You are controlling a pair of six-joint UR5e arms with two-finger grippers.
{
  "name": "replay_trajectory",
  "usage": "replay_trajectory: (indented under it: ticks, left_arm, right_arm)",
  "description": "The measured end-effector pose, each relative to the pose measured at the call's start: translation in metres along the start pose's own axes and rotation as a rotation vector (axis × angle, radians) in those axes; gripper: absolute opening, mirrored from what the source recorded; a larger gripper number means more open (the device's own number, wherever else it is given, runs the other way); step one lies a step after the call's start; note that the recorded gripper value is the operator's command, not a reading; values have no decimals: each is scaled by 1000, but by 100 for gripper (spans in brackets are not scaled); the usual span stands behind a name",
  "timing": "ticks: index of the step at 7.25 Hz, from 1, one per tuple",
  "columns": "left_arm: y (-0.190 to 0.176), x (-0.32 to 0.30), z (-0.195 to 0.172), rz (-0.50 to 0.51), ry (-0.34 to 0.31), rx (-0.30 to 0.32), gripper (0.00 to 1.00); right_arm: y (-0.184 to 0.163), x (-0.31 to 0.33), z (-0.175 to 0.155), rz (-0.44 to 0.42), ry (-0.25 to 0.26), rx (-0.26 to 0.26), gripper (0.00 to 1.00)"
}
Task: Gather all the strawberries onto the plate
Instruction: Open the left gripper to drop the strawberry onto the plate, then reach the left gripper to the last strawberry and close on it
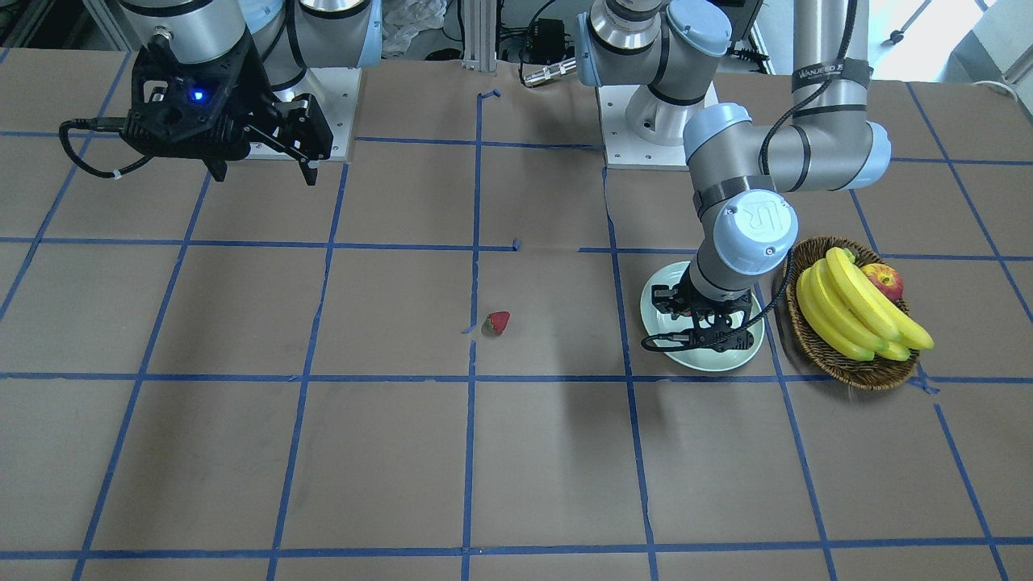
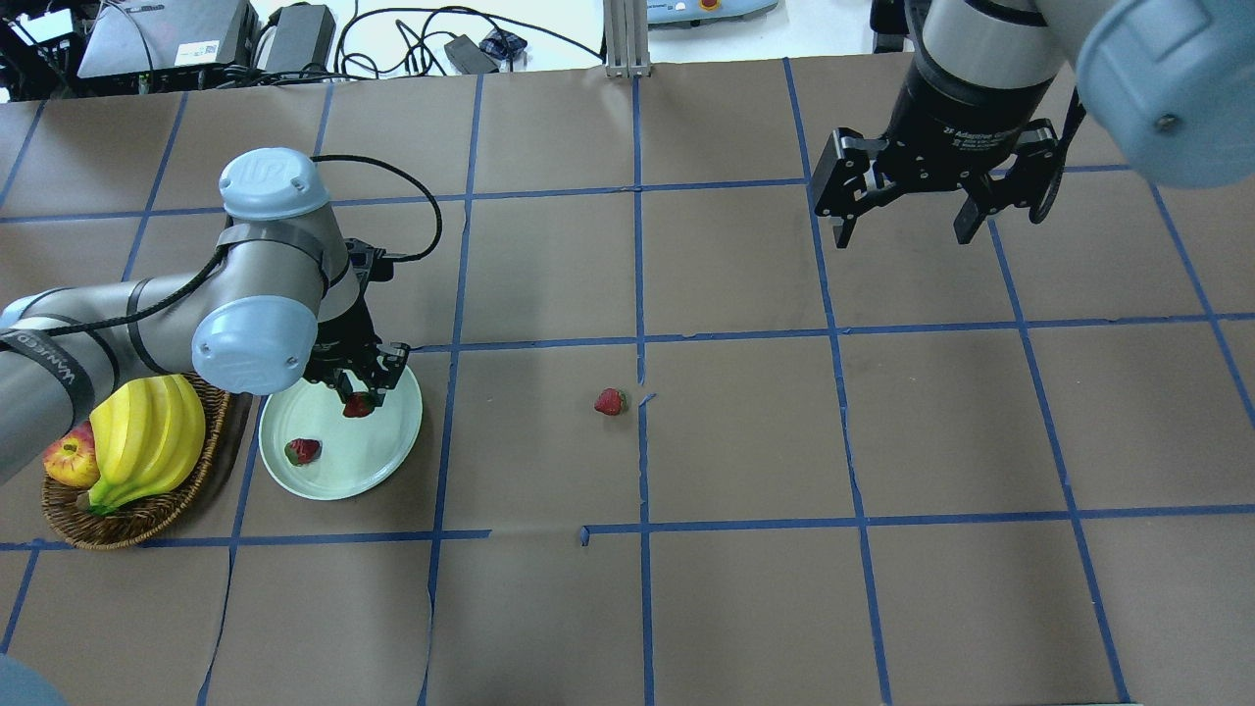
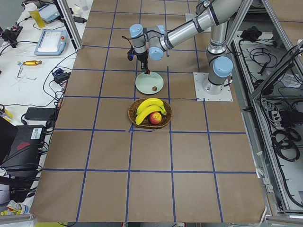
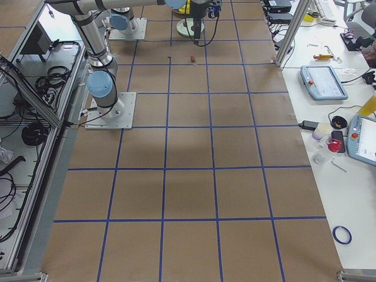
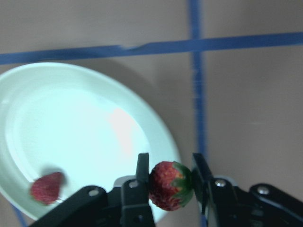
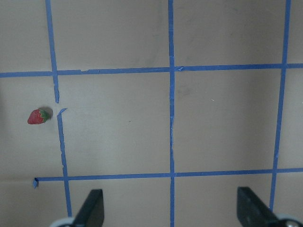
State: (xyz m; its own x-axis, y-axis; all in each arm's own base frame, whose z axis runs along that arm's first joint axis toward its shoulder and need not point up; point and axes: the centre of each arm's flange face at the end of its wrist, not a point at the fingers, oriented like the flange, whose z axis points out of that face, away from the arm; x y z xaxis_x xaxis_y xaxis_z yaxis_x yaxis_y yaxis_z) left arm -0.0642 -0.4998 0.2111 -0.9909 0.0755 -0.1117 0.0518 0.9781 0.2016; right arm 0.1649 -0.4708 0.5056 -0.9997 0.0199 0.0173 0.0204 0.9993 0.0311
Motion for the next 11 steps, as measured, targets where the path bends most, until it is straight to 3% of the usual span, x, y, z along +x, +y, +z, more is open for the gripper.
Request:
replay_trajectory:
  ticks: [2, 4, 6, 8, 9, 10, 11]
  left_arm:
    - [2, 22, -3, 10, 4, 54, 100]
    - [-5, 103, -29, -92, 57, 180, 100]
    - [-4, 192, -48, -182, 121, 262, 100]
    - [1, 255, -34, -199, 134, 270, 94]
    - [1, 268, -18, -197, 125, 251, 81]
    - [1, 274, -5, -195, 115, 230, 46]
    - [0, 276, 5, -190, 108, 215, 35]
  right_arm:
    - [0, 0, 0, 1, -1, 0, 100]
    - [0, 0, 0, 2, -1, 0, 100]
    - [0, 0, 1, 1, -1, -3, 100]
    - [1, -1, 1, 0, 1, -4, 100]
    - [1, -1, 1, 0, 1, -4, 100]
    - [1, -1, 0, 0, 1, -4, 100]
    - [1, -1, 0, 0, 1, -4, 100]
